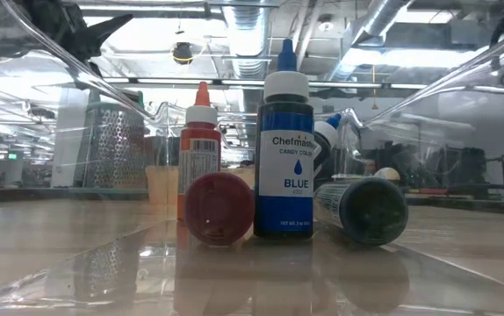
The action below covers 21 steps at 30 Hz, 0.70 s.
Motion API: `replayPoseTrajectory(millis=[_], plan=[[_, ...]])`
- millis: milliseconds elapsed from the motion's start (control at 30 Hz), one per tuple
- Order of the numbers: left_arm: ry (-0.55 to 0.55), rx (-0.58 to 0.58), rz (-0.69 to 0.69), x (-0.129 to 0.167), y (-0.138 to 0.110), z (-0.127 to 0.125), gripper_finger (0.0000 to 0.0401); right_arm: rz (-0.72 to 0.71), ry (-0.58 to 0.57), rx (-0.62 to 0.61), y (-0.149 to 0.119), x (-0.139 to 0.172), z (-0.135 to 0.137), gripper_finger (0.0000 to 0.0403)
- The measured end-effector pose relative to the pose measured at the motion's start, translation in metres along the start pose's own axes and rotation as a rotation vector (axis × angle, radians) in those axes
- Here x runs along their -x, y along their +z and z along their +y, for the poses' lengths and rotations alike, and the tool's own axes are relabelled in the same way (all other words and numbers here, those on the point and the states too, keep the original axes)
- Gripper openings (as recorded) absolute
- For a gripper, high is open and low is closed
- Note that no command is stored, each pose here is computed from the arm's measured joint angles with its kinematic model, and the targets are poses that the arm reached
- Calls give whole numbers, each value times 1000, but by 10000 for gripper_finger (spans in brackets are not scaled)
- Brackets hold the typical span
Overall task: Pick & Place Food Item
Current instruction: Put the red popcorn bag into the orange bin
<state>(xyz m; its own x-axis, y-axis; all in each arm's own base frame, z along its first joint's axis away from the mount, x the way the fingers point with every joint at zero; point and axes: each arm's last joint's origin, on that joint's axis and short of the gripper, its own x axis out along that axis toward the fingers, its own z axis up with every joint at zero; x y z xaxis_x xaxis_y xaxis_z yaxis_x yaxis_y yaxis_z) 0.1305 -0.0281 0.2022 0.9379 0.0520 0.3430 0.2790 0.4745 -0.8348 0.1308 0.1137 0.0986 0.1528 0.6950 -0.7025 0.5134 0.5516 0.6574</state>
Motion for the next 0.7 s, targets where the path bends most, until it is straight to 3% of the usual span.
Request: replayPoseTrajectory(millis=[167, 367, 533, 700], plan=[[-2, 0, -1, 0, 0, 0, 182, -18, -17, -21, 0, 0, -1, 155], [-2, 1, -1, 0, 0, 0, 182, -59, -41, -23, 1, 0, -4, 16], [-6, 1, 5, 0, 0, 0, 182, -175, -7, 8, 9, 3, 1, 3], [-6, 1, 5, 0, 0, 0, 182, -339, 31, 66, 30, 24, 29, 1]])
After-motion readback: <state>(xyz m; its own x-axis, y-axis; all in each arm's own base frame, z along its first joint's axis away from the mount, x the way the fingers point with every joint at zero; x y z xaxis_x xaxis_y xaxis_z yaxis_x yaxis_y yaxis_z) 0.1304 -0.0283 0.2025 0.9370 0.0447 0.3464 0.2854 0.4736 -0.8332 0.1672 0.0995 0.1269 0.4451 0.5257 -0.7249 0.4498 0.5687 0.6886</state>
